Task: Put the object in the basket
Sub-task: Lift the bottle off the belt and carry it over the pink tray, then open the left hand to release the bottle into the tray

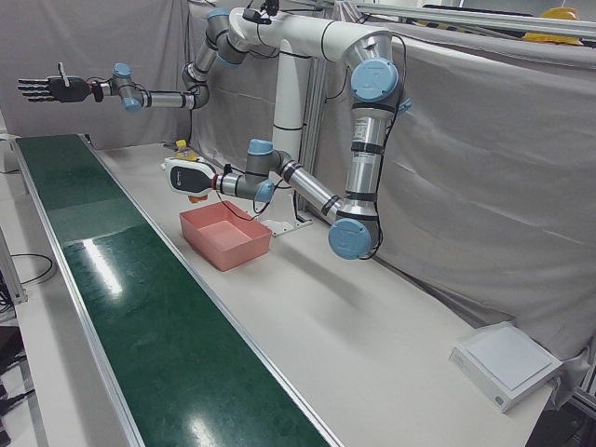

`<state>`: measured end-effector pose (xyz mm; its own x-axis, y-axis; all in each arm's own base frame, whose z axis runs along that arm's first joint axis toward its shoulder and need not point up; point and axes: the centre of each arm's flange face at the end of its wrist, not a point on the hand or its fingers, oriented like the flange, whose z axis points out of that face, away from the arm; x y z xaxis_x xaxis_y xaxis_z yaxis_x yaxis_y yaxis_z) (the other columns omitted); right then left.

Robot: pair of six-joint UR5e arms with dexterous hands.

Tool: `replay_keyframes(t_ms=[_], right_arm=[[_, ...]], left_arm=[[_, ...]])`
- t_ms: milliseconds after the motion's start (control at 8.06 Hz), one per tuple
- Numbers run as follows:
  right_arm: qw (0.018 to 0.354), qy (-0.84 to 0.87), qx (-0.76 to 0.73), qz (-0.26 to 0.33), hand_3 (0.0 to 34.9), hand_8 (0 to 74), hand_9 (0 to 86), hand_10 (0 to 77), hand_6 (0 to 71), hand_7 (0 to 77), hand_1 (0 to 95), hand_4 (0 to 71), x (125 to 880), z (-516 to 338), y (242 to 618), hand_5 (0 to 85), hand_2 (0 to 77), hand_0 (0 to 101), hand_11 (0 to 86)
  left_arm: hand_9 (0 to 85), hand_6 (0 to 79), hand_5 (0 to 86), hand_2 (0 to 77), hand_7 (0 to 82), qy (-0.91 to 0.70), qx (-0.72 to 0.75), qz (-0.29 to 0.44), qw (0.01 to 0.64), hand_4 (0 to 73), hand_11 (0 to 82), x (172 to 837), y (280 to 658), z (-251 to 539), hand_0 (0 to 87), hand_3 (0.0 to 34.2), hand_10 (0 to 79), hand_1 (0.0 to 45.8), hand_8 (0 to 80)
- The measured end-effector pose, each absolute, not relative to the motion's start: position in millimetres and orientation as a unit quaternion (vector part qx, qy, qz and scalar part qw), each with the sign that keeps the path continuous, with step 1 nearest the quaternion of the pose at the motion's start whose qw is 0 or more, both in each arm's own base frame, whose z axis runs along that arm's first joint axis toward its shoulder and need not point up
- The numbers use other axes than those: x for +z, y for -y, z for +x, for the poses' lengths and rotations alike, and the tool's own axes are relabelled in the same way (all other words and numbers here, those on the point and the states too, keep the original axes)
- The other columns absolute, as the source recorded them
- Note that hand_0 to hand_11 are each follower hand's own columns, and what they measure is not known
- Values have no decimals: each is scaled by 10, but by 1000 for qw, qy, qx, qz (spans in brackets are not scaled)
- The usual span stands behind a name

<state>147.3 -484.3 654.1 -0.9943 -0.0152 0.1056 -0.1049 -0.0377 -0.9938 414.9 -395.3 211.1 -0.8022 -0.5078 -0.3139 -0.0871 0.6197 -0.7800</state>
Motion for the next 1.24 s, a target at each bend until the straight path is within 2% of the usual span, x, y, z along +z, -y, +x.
replay_keyframes(t_ms=[124,248,372,496,620,744,868,993,1117,1241], right_arm=[[31,693,719,43,0,0,0,0,0,5,0,0,6542,1472,4843,0,5,3,0],[31,693,719,43,0,0,0,0,0,5,0,0,6542,1472,4843,0,5,3,0],[31,693,719,43,0,0,0,0,0,5,0,0,6543,1472,4843,0,5,2,0],[31,693,719,43,0,0,0,0,0,5,0,0,6543,1473,4842,0,5,2,0],[31,693,719,43,0,0,0,0,0,5,0,0,6543,1473,4843,0,5,3,0],[31,693,719,44,0,0,0,0,0,5,0,0,6543,1473,4843,0,5,2,0],[31,693,719,44,0,0,0,0,0,5,0,0,6543,1472,4842,0,5,2,0],[31,693,719,43,0,0,0,0,0,5,0,0,6543,1473,4842,0,5,3,0],[31,693,719,44,0,0,0,0,0,5,0,0,6543,1473,4842,0,5,2,0],[31,693,719,44,0,0,0,0,0,5,0,0,6543,1472,4842,0,5,3,0]], left_arm=[[453,213,578,502,300,-858,-401,-176,268,387,589,2193,3884,4130,513,0,611,44,365],[333,131,578,502,180,-857,-401,-178,271,316,589,2269,3813,4073,493,0,611,44,256],[333,87,529,284,76,-856,-400,-180,272,273,600,2315,3753,4000,490,0,611,147,256],[153,60,431,191,65,-856,-399,-181,273,202,567,2334,3720,3960,470,3,567,164,158],[109,60,344,76,49,-856,-398,-182,274,158,409,2345,3699,3944,470,19,420,44,125],[93,27,273,5,33,-856,-398,-183,275,158,218,2350,3688,3943,442,40,202,11,98],[93,27,273,5,33,-856,-398,-183,275,158,218,2354,3685,3944,442,40,202,11,98],[93,27,262,5,33,-856,-397,-183,275,142,109,2355,3685,3943,397,52,60,11,87],[76,27,245,5,33,-856,-397,-183,275,142,104,2356,3684,3943,365,72,87,11,87],[76,27,245,5,16,-856,-397,-183,275,131,104,2357,3684,3943,307,75,87,5,87]])
